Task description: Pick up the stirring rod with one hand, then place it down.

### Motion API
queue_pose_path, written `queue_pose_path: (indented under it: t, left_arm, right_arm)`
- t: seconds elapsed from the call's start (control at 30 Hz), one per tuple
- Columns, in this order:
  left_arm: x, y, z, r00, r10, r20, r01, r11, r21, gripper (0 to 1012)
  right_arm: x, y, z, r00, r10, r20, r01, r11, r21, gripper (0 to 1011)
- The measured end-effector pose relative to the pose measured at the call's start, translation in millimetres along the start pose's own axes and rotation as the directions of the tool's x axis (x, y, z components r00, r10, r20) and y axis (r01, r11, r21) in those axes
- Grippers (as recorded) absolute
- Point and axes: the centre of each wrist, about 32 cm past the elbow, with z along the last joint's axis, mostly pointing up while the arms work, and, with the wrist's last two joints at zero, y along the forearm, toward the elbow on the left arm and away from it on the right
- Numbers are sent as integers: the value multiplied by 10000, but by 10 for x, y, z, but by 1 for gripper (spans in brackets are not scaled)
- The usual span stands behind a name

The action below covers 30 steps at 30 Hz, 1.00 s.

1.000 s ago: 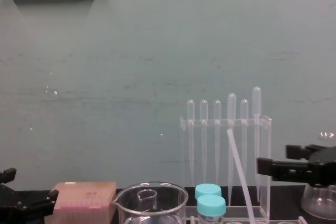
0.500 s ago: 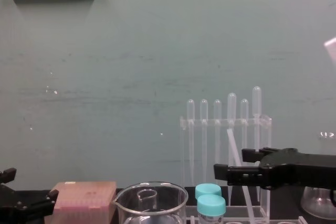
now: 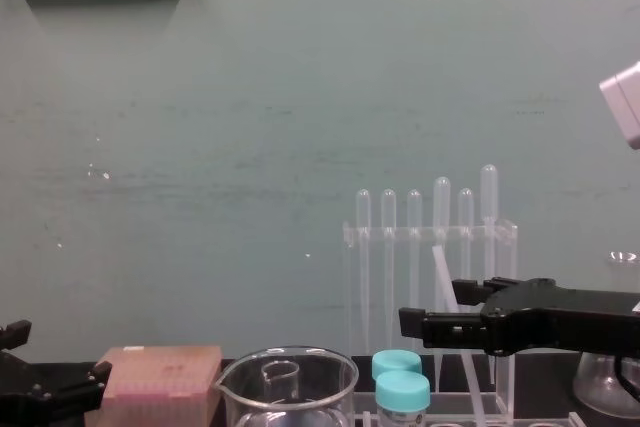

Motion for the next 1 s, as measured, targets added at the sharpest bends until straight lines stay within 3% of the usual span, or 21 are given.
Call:
queue_pose_path:
  t: [0.2, 1.0]
  left_arm:
    - [0, 0, 0, 10000, -1, 0, 1, 10000, 0, 1000]
    - [0, 0, 0, 10000, 0, 0, 0, 10000, 0, 1000]
  right_arm:
    - [0, -6, 0, 10000, 3, -16, -3, 10000, 4, 885]
    - [0, -16, 0, 10000, 25, -32, -25, 10000, 5, 139]
